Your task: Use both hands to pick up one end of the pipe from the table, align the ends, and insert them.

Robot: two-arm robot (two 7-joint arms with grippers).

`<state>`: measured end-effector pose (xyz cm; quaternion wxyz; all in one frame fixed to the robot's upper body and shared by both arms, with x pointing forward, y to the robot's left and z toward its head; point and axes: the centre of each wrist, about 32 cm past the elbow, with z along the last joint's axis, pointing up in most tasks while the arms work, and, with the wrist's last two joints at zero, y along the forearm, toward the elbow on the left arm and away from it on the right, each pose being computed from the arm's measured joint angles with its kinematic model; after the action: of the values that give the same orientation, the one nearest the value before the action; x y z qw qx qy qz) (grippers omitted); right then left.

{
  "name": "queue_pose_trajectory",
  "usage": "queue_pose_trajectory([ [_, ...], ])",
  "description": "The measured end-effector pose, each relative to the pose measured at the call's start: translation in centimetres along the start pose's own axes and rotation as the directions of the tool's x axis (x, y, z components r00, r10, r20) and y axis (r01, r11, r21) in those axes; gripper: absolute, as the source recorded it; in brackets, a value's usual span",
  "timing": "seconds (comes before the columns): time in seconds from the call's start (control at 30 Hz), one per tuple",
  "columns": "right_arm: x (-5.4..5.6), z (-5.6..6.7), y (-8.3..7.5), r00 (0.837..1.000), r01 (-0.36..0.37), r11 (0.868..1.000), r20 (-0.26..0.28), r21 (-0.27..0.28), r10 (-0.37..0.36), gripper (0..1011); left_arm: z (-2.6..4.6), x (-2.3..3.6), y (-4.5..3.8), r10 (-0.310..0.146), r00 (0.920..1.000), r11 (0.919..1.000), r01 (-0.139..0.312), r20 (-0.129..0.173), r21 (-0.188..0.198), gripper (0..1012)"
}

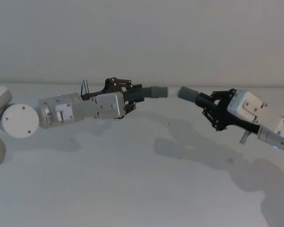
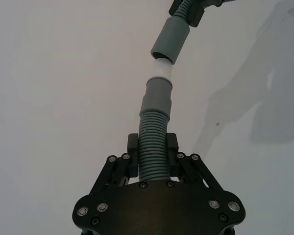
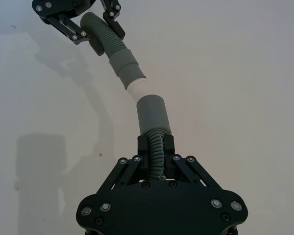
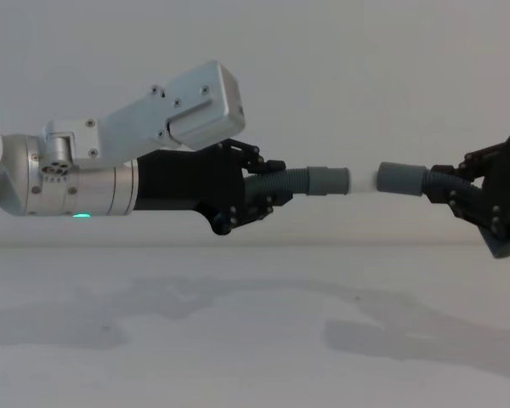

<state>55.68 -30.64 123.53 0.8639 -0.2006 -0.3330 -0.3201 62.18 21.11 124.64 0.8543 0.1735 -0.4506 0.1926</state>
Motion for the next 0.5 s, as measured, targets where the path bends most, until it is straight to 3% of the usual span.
queue_pose_trajectory([
  [0.5,0.11,0.02,0.43,1.000,-0.008,1.000,0.003,0.005,0.008,155,0.00,0.00,0.00,0.000,1.0000,1.0000,0.000,0.000,0.000,313],
])
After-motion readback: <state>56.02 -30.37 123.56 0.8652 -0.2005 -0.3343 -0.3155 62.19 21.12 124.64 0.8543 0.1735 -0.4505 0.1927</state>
